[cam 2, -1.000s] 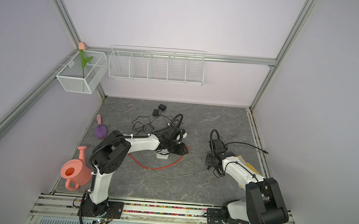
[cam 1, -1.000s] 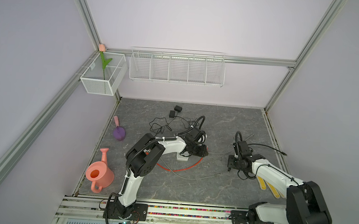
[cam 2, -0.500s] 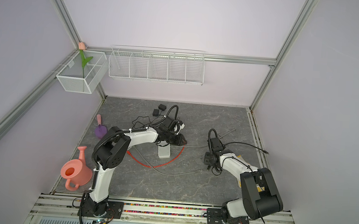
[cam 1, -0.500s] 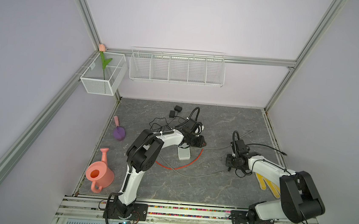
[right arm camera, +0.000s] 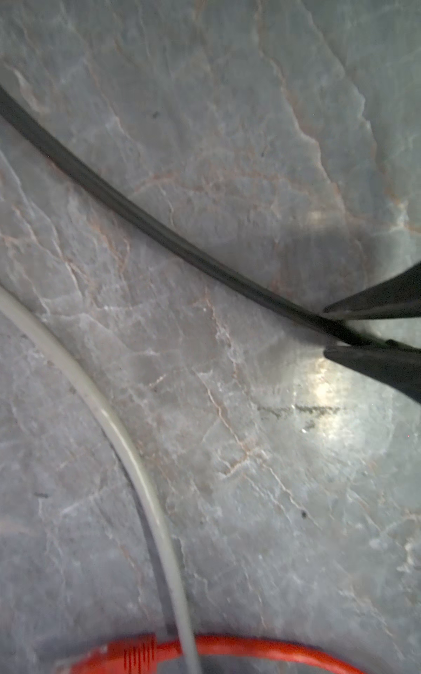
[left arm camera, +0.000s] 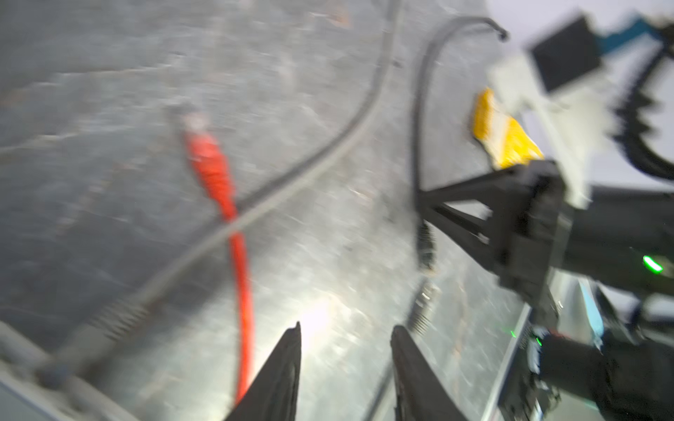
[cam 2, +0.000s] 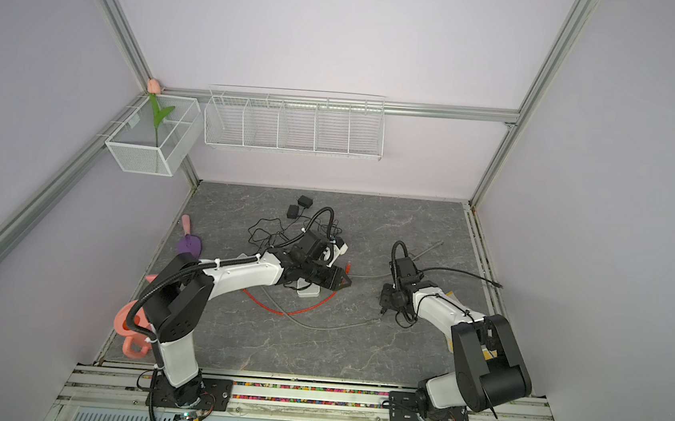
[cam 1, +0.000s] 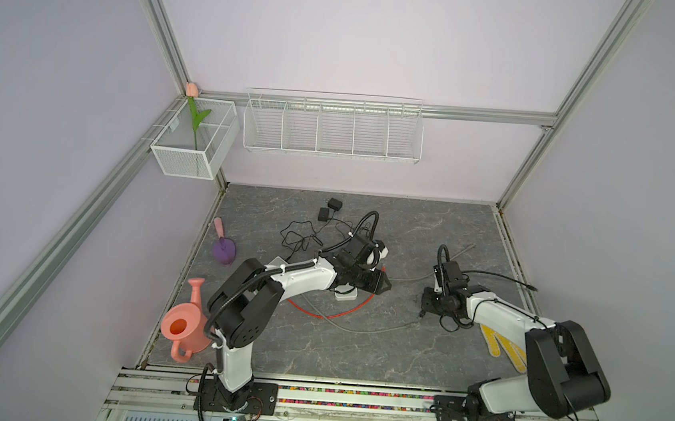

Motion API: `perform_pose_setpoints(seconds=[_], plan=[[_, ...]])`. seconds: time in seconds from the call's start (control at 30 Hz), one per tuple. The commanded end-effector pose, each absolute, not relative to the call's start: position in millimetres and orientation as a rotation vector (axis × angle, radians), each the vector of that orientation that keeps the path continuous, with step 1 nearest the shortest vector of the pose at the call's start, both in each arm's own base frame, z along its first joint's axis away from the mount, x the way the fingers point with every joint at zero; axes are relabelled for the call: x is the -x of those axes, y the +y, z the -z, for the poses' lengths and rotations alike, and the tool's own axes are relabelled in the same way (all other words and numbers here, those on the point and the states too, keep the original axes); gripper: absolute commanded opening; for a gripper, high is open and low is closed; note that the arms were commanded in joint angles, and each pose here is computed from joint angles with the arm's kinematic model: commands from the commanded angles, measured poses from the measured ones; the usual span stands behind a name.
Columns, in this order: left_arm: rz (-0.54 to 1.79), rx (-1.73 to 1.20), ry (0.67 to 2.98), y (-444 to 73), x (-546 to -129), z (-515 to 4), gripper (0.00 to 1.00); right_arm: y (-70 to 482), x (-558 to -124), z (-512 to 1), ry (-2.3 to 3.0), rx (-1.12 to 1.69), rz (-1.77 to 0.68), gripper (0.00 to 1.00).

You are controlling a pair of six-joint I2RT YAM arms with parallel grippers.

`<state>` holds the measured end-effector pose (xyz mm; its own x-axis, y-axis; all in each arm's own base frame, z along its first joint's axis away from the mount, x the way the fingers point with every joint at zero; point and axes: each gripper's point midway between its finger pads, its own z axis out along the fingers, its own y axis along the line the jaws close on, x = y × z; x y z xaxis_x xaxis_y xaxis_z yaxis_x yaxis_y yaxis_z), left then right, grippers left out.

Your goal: Insert the plug into the switch port

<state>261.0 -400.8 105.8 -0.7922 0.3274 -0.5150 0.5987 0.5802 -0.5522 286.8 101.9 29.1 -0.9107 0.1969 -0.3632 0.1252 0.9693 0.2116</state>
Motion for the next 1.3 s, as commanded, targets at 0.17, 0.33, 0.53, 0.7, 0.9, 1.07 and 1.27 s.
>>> perform_pose_setpoints(seconds=[0.17, 0.33, 0.53, 0.7, 0.9, 1.07, 1.27], plan=[[1.173, -0.841, 2.351, -398.9, -218.2, -115.1, 0.50, 126.3, -287.4, -94.5, 2.536, -0.305, -0.580, 0.07], [1.203, -0.858, 2.277, -399.3, -207.4, -129.2, 0.53, 120.8, -284.9, -105.3, 2.528, -0.274, -0.537, 0.10], [1.015, -0.923, 2.294, -408.9, -208.9, -119.5, 0.54, 93.6, -276.0, -79.3, 2.588, -0.360, -0.354, 0.53], [0.818, -0.982, 2.347, -434.6, -218.1, -99.9, 0.54, 68.7, -269.8, -93.3, 2.498, -0.459, -0.245, 0.55], [0.709, -1.038, 2.426, -464.5, -225.1, -73.5, 0.52, 42.3, -258.8, -139.4, 2.373, -0.468, -0.152, 0.58], [0.617, -1.100, 2.444, -484.0, -216.8, -56.7, 0.52, 36.6, -252.8, -153.2, 2.349, -0.453, -0.146, 0.58], [0.514, -1.113, 2.467, -486.5, -218.3, -41.9, 0.52, 35.9, -249.6, -154.9, 2.333, -0.449, -0.165, 0.58]])
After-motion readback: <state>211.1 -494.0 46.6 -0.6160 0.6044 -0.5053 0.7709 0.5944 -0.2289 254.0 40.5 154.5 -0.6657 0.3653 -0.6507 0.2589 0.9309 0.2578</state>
